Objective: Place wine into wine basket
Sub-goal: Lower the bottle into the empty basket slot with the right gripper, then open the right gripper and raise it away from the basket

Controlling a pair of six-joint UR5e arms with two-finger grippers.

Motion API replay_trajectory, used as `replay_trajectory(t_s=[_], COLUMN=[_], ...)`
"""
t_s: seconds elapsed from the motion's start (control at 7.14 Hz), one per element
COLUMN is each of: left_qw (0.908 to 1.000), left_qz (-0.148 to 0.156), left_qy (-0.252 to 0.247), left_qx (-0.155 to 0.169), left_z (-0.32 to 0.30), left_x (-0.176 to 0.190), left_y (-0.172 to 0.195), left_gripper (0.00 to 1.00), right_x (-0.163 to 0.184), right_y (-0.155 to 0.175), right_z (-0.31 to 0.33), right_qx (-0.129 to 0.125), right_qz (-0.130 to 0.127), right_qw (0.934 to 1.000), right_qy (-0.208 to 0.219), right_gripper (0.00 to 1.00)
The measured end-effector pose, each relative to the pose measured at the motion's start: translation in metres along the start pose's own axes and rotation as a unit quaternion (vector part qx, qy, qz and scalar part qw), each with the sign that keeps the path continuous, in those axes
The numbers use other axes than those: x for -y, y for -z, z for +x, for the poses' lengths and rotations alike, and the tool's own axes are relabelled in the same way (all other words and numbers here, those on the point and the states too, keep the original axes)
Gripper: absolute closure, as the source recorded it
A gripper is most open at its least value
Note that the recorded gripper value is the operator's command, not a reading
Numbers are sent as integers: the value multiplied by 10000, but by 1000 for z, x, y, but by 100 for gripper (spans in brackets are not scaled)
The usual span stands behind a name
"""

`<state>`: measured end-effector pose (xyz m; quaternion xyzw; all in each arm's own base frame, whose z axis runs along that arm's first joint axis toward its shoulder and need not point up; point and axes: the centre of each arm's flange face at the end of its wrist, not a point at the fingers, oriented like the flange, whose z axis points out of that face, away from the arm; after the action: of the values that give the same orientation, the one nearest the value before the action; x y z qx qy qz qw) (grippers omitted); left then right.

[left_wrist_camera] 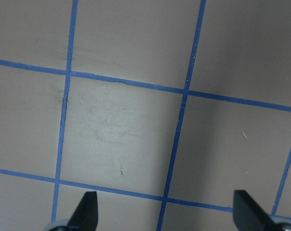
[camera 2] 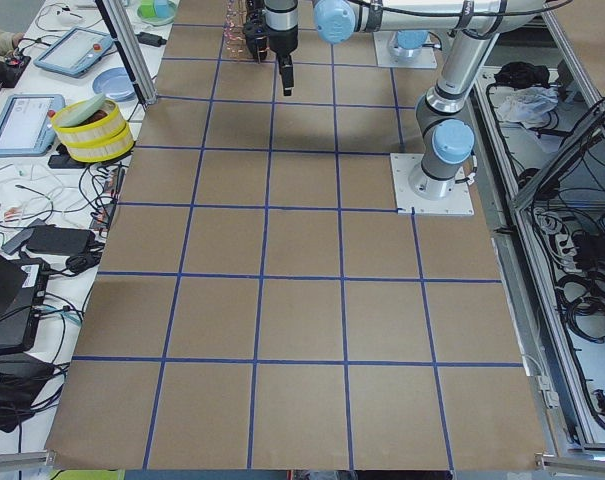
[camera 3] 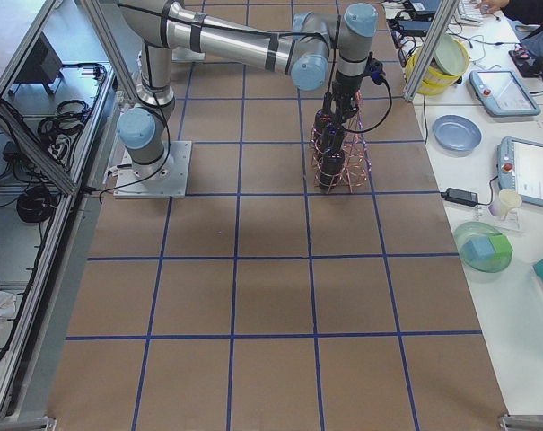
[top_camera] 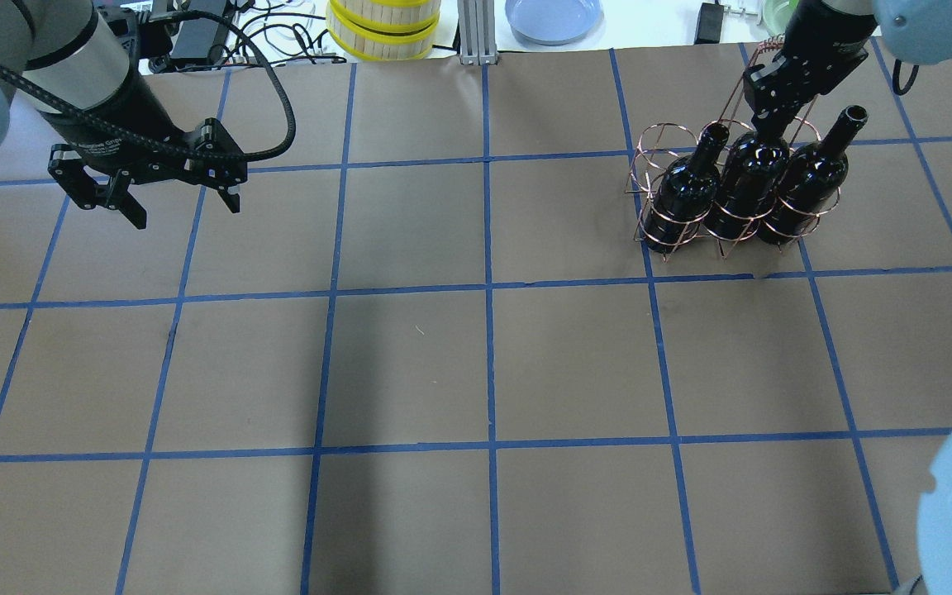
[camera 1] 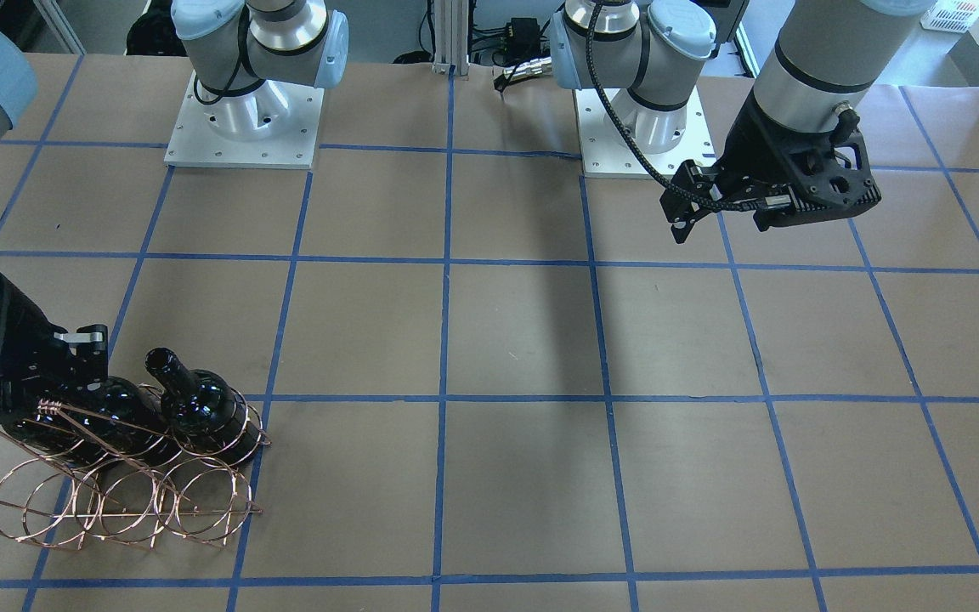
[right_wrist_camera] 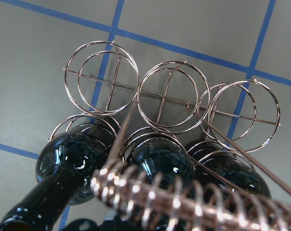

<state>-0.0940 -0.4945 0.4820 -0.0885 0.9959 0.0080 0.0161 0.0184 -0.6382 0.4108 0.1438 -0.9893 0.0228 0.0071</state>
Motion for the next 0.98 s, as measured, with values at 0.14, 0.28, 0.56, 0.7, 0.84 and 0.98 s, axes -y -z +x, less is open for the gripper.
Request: replay_trajectory(t_s=[0.14, 0.28, 0.56, 0.7, 0.84, 0.98], left_qw=[10000, 10000, 10000, 10000, 10000, 10000], left_qz=[1, 6, 8, 7, 3, 2], left_qy=[-3, -5, -2, -2, 1, 6], left_qx=[-2, -4, -4, -4, -4, -4], left_z=[0, 0, 0, 0, 0, 0], left_x=[0, 0, 0, 0, 1, 1], left_y=[0, 0, 1, 1, 0, 0], left_gripper=[0, 0, 0, 0, 0, 0], right_x=[-1, -3, -8, -14, -24, -39], right_y=[-1, -2, 10, 23, 41, 65], right_z=[-1, -1, -4, -7, -12, -21], right_qx=[4, 13, -15, -52, -71, -65], right_qz=[-15, -28, 40, 102, 137, 132], right_qw=[10000, 10000, 10000, 9999, 9999, 9998], right_qy=[-2, -7, -15, -29, -57, -99], right_gripper=[36, 12, 1, 1, 1, 1])
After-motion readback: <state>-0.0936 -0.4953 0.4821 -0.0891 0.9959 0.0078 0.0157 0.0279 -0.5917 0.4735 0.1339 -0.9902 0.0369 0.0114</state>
